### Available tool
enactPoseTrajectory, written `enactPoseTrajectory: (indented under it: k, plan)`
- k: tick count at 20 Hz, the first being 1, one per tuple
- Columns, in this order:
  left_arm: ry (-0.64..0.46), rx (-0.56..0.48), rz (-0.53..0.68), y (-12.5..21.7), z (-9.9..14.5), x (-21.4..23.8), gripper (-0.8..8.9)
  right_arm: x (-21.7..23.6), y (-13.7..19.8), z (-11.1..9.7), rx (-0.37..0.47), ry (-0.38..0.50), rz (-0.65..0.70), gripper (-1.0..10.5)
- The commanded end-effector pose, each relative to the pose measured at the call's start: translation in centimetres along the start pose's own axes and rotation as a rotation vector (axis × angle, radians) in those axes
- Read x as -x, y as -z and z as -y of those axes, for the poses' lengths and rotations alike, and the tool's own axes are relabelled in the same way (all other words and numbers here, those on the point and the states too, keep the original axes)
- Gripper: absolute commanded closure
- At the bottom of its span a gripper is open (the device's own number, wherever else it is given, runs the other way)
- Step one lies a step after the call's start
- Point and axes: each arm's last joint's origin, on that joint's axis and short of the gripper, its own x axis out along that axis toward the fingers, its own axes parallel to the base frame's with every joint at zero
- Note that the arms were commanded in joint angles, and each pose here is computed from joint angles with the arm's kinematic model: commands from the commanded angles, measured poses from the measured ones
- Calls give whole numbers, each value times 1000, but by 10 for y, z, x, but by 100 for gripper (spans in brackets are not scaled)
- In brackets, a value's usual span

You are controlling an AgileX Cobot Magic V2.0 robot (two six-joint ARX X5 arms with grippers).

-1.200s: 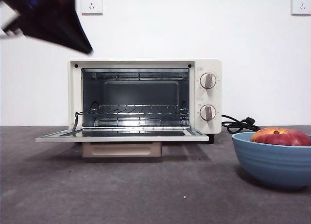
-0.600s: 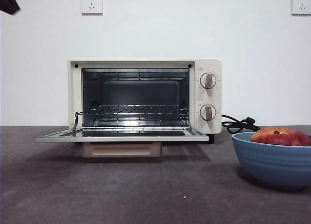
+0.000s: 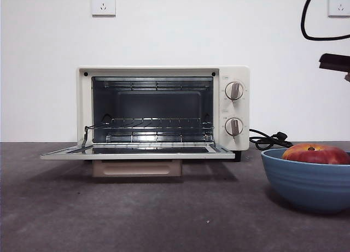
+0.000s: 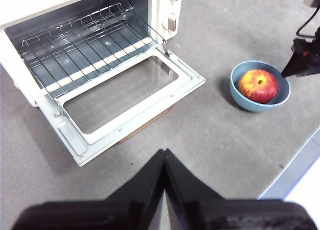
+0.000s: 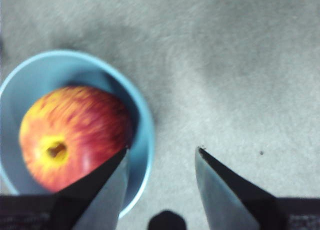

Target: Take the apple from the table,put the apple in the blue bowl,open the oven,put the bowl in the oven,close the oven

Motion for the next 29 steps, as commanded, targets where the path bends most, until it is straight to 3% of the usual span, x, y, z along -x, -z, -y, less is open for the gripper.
enactPoseTrajectory:
  k: [1, 3, 6, 10, 15, 19, 23, 29]
  plan:
    - [-2, -22, -3, 0, 0, 1, 820, -12, 3, 5, -25, 37, -43, 729]
    - [-2, -24, -5, 1, 0, 1, 820, -20, 3, 5, -20, 42, -89, 732]
    - [-2, -25, -6, 1, 0, 1, 820, -22, 0, 1, -22, 7, -70, 955]
    - [-2, -26, -5, 1, 0, 1, 820, -22, -1, 0, -38, -15, -72, 959]
    - [-1, -25, -9, 0, 0, 0, 820, 0, -17, -18, -119, -191, -42, 959]
    - [-1, -24, -11, -2, 0, -3, 820, 27, -39, -37, -129, -258, 4, 959]
    - [0, -20, -43, -4, -2, -11, 820, 33, -60, -74, -84, -282, 10, 959]
    - [1, -17, -67, -6, -3, -19, 820, 8, -81, -137, -24, -274, -50, 959]
